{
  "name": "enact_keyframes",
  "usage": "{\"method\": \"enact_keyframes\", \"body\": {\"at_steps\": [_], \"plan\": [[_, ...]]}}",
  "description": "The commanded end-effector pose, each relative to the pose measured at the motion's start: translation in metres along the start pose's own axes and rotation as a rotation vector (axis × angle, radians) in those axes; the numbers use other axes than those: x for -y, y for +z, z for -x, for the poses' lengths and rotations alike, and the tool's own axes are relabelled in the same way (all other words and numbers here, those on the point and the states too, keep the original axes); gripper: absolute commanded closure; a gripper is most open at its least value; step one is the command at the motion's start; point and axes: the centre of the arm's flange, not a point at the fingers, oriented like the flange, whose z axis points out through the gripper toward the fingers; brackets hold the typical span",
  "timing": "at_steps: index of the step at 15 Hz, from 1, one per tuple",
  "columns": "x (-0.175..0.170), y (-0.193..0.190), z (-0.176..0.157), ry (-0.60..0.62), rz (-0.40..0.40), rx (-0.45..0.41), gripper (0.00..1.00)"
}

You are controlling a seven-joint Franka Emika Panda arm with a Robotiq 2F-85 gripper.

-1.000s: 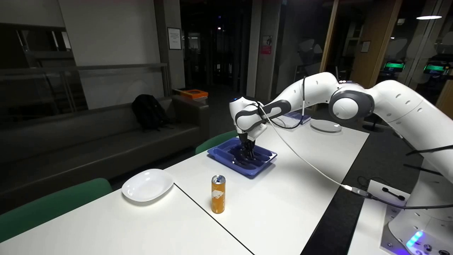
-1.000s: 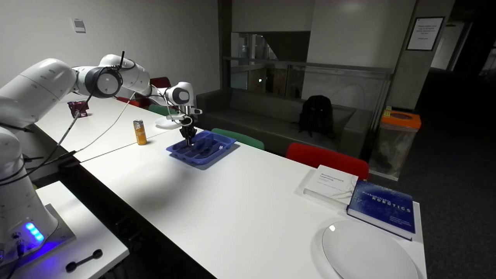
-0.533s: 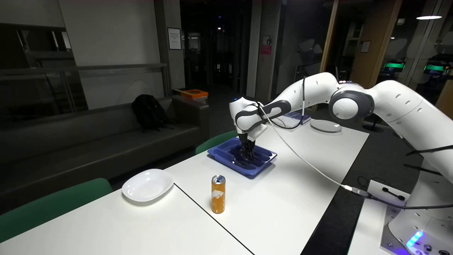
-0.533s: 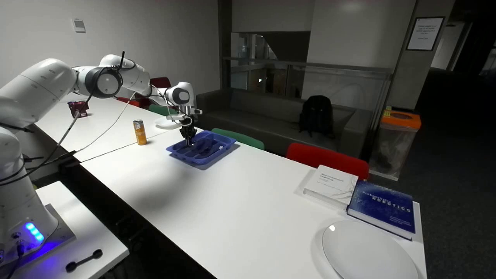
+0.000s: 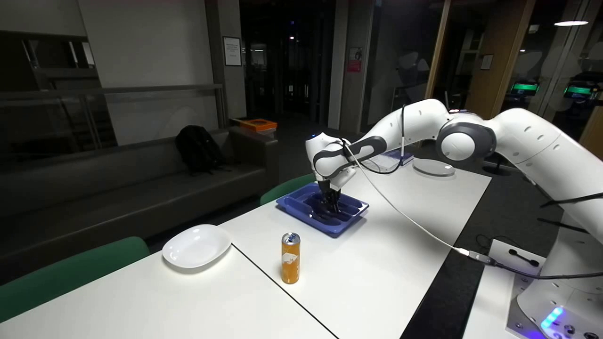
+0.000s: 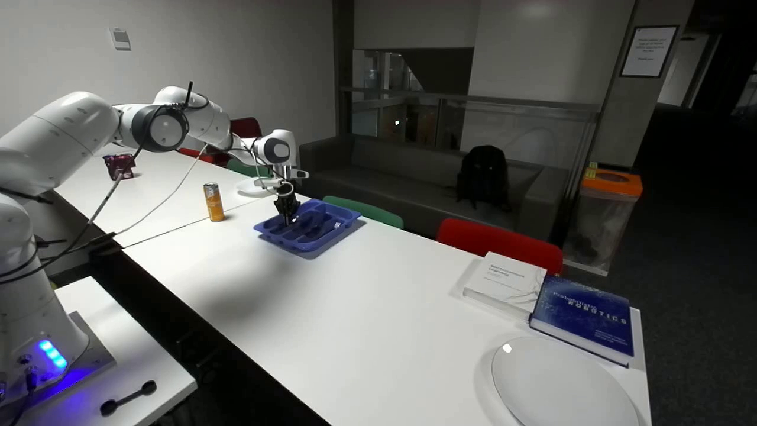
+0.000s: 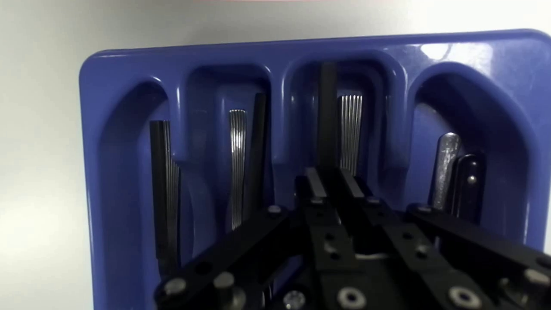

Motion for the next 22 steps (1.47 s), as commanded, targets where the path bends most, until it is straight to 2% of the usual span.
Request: {"method": "enact_keyframes", "body": {"at_steps": [1, 7, 10, 15, 19, 22], "plan": [[-0.006, -0.006, -0.005, 0.005, -0.013, 0.004, 0.62], [-0.005, -0.006, -0.006, 0.008, -0.019, 0.005, 0.17], [-0.005, -0.007, -0.005, 0.011, -0.018, 0.006, 0.00], [-0.003, -0.036, 0.011, 0.016, -0.030, -0.035, 0.00], [-0.007, -0.088, 0.041, 0.021, -0.087, -0.128, 0.00], [-0.020, -0.120, 0.074, 0.080, -0.128, -0.163, 0.00]]}}
